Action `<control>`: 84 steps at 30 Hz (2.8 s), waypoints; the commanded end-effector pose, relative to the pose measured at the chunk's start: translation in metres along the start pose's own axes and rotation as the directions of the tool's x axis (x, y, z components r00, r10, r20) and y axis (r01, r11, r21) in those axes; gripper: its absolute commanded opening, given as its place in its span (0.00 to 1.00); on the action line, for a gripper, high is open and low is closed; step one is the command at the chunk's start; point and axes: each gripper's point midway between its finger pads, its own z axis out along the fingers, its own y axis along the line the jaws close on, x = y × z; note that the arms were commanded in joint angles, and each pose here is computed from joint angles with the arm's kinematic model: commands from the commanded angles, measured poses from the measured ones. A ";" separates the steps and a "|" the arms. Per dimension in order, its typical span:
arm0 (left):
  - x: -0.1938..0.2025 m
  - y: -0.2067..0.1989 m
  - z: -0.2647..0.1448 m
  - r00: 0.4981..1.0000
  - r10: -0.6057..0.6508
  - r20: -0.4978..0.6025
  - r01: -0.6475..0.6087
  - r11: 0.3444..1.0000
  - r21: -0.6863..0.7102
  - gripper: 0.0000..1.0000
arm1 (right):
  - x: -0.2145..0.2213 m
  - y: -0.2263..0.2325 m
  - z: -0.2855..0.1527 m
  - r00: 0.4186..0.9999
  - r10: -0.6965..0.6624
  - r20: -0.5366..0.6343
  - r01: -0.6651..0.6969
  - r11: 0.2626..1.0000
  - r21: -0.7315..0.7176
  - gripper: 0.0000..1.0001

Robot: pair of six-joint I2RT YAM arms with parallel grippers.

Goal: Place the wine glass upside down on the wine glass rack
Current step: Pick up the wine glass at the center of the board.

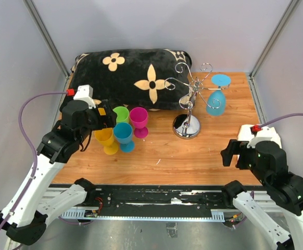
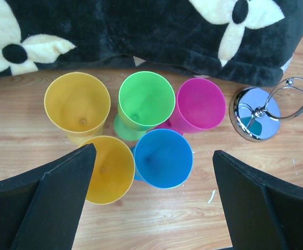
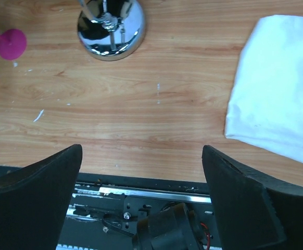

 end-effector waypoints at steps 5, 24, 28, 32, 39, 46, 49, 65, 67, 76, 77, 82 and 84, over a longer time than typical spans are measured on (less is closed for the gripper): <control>-0.008 0.003 -0.010 0.996 0.022 0.089 -0.025 0.999 0.033 1.00 | 0.013 0.046 0.006 0.994 -0.089 -0.058 0.072 0.963 -0.259 0.98; 0.003 0.030 -0.038 0.988 0.020 0.152 -0.019 1.000 -0.007 1.00 | 0.044 0.134 0.051 0.989 -0.126 -0.081 0.071 0.870 -0.488 0.98; 0.008 0.032 -0.037 0.988 0.019 0.153 -0.019 1.000 -0.004 1.00 | 0.058 0.165 0.058 0.985 -0.171 -0.023 0.137 0.854 -0.502 0.99; 0.013 0.032 -0.037 0.988 0.019 0.151 -0.021 1.000 0.007 1.00 | 0.082 0.209 0.063 0.966 -0.257 0.034 0.236 0.817 -0.526 0.98; 0.014 0.035 -0.042 0.985 0.018 0.173 -0.021 1.000 0.012 1.00 | 0.106 0.281 0.066 0.895 -0.407 0.184 0.441 0.744 -0.502 0.98; 0.012 0.034 -0.045 0.977 -0.005 0.215 -0.003 0.999 0.036 1.00 | 0.126 0.333 0.077 0.844 -0.452 0.290 0.532 0.634 -0.561 0.98; 0.013 0.032 -0.042 0.975 -0.010 0.222 0.000 0.999 0.046 1.00 | 0.128 0.348 0.083 0.825 -0.455 0.336 0.563 0.607 -0.561 0.98; 0.023 0.032 -0.027 0.974 -0.006 0.228 -0.004 0.999 0.047 1.00 | 0.127 0.386 0.155 0.836 -0.391 0.386 0.549 0.557 -0.624 0.98; 0.023 0.033 -0.028 0.972 -0.006 0.234 -0.004 0.999 0.045 1.00 | 0.127 0.387 0.161 0.826 -0.376 0.420 0.564 0.550 -0.616 0.98; 0.022 0.038 -0.026 0.970 -0.003 0.241 -0.001 1.000 0.018 1.00 | 0.114 0.394 0.169 0.742 -0.132 0.657 0.607 0.548 -0.575 0.98; 0.022 0.039 -0.026 0.970 -0.003 0.242 0.000 1.000 0.013 1.00 | 0.111 0.393 0.171 0.744 -0.108 0.660 0.595 0.557 -0.580 0.97; 0.021 0.041 -0.027 0.968 -0.004 0.251 0.003 1.000 0.005 1.00 | 0.118 0.391 0.191 0.753 -0.131 0.645 0.587 0.577 -0.568 0.96; 0.022 0.042 -0.027 0.968 -0.003 0.250 0.003 1.000 0.002 1.00 | 0.115 0.390 0.195 0.749 -0.134 0.649 0.588 0.585 -0.558 0.96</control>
